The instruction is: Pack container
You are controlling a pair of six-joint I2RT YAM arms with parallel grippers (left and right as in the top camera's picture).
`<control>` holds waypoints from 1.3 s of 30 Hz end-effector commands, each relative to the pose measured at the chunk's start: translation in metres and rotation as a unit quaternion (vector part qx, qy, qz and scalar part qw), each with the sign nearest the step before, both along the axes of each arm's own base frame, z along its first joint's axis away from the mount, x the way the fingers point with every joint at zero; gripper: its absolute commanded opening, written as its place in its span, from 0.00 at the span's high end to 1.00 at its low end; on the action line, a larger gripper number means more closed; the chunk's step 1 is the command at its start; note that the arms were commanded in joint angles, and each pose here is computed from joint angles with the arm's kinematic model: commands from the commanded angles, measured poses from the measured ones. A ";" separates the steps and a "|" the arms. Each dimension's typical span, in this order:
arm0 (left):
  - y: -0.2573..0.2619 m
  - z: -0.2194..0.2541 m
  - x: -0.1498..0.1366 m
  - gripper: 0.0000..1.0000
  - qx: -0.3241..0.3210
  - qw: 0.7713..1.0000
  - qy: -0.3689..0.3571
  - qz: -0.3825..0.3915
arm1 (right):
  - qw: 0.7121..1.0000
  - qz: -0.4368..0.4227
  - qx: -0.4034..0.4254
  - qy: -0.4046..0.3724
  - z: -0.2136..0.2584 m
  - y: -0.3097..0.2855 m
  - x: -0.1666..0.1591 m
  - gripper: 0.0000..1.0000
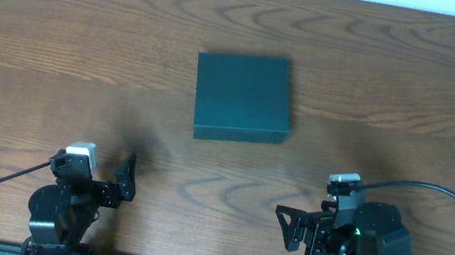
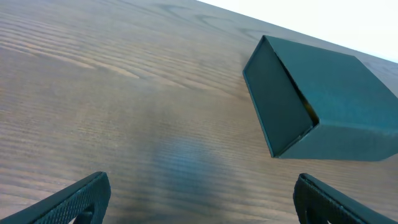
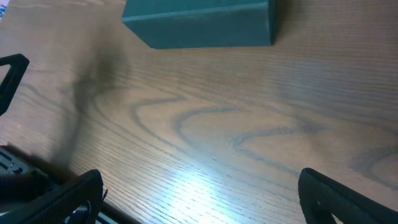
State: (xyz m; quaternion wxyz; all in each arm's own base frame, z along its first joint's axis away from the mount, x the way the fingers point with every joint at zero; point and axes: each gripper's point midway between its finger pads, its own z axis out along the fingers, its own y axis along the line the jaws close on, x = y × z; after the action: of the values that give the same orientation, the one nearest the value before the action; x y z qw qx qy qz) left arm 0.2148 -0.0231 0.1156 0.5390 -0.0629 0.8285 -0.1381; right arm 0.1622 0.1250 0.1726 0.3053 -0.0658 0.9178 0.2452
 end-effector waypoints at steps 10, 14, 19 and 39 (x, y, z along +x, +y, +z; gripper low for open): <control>-0.002 -0.007 0.000 0.05 -0.008 1.000 0.005 -0.005 | 1.000 -0.006 0.005 0.002 0.001 -0.001 0.001 0.01; -0.002 -0.007 0.000 0.05 -0.008 1.000 0.005 -0.005 | 1.000 -0.007 0.005 0.002 0.001 -0.001 0.001 0.01; -0.002 -0.007 0.000 0.05 -0.008 1.000 0.005 -0.005 | 0.998 -0.044 -0.043 -0.030 -0.002 -0.019 0.015 0.01; -0.002 -0.007 0.000 0.05 -0.008 1.000 0.005 -0.005 | 0.977 0.006 -0.077 -0.201 -0.084 -0.031 0.017 0.01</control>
State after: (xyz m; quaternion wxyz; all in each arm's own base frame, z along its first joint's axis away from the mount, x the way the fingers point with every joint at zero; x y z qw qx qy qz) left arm 0.2151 -0.0237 0.1164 0.5407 -0.0613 0.8273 -0.1396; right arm 0.1784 0.0955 0.0908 0.4727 -0.1373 0.8548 0.1644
